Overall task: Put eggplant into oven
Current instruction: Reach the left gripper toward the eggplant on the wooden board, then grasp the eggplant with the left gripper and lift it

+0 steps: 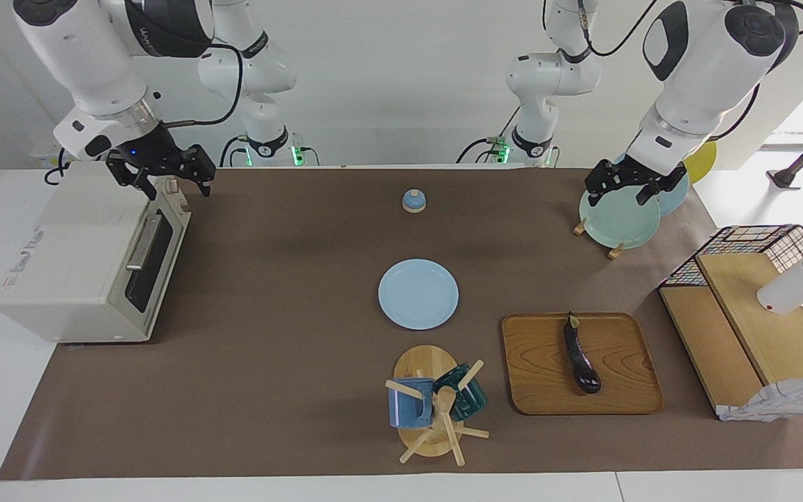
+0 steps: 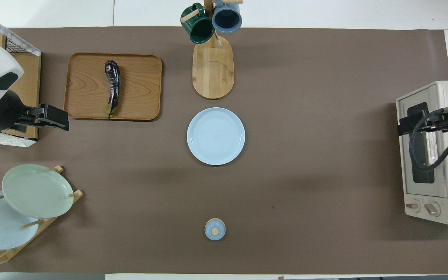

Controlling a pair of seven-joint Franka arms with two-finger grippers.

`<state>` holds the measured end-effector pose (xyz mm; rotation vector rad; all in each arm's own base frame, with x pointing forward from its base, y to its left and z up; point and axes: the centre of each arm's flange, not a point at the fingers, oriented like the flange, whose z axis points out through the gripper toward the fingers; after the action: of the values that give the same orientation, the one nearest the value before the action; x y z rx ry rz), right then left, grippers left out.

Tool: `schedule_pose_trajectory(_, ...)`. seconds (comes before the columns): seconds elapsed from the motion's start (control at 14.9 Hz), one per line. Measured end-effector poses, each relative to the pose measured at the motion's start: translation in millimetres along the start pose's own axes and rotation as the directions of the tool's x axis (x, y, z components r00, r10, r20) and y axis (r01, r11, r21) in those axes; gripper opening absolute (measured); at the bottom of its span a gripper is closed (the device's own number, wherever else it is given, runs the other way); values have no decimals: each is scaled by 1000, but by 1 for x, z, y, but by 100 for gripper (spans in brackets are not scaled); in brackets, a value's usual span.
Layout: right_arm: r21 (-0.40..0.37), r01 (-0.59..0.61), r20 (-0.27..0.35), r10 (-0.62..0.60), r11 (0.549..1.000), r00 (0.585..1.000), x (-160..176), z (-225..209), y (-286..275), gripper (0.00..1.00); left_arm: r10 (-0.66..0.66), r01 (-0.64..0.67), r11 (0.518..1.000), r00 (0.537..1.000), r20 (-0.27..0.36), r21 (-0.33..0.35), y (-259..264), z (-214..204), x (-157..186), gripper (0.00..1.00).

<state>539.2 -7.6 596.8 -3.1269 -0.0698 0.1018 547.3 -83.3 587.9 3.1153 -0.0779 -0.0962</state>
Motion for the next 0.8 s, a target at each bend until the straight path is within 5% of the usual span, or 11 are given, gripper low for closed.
schedule_pose_trajectory(0.27, 2, -17, 0, 17, 1000, 1000, -1, 0, 11, 100, -4, 3, 1000, 999, -49, -14, 1, 5, 9, 100)
schedule_pose_trajectory(0.8, -45, 140, -85, -143, 989, 986, 7, 38, 35, 19, -1, -3, 999, 998, -71, -50, 0, 163, 134, 100)
